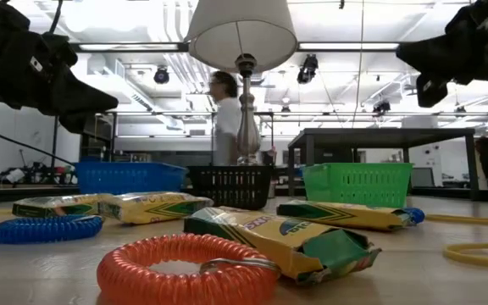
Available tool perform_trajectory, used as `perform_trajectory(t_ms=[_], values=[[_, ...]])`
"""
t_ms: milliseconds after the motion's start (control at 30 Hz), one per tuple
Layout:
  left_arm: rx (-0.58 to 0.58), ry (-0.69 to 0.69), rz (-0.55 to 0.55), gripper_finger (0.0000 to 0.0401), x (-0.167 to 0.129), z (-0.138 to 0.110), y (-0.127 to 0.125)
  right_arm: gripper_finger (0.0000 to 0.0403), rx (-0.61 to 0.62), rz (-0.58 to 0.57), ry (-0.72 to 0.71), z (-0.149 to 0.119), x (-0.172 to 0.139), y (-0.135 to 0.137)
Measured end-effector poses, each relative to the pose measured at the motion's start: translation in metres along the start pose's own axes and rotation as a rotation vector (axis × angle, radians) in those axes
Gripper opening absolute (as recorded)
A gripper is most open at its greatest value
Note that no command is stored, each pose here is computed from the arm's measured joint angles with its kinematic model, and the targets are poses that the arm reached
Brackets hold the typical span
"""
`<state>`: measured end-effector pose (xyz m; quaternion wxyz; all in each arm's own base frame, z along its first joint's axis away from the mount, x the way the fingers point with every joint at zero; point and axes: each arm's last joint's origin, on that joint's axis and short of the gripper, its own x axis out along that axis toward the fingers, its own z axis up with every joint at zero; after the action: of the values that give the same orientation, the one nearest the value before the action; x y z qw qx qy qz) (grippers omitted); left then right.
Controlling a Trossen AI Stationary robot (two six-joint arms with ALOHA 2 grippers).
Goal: Pick & Place Office Desk Supplies
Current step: Put the yellow rubber band into the blue bin
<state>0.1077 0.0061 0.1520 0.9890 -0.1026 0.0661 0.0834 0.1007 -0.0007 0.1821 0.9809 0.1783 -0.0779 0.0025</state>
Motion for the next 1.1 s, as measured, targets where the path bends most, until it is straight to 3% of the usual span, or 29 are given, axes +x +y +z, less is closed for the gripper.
perform_trajectory(t_ms=[67,100,167,233,400,567,667,967,1100], values=[[0.0,0.001,0.0,0.0027,0.0,0.0,0.0,0.0034,0.091,0.128,0.006,0.003,0.0,0.005],[0.0,0.001,0.0,0.0027,0.0,0.0,0.0,0.0034,0.081,0.227,0.001,0.006,-0.001,0.009],[0.0,0.0,0.0,0.0027,0.0,0.0,0.0,0.0034,-0.001,0.41,-0.036,0.012,-0.004,0.016],[0.0,0.0,0.0,0.0027,0.0,0.0,0.0,0.0034,-0.073,0.465,-0.109,0.019,-0.006,0.019],[0.0,0.0,0.0,0.0027,0.0,0.0,0.0,0.0034,-0.288,0.445,-0.221,0.032,-0.007,0.023],[0.0,0.0,0.0,0.0027,0.0,0.0,0.0,0.0034,-0.424,0.256,-0.306,0.047,-0.005,0.024],[0.0,0.001,0.0,0.0027,0.0,0.0,0.0,0.0034,-0.502,0.22,-0.323,0.059,-0.002,0.028],[0.0,0.001,0.0,0.0027,0.0,0.0,0.0,0.0034,-0.554,0.196,-0.172,0.093,0.029,0.041],[0.0,0.0,0.0,0.0027,0.0,0.0,0.0,0.0034,-0.539,0.183,-0.038,0.098,0.043,0.043]])
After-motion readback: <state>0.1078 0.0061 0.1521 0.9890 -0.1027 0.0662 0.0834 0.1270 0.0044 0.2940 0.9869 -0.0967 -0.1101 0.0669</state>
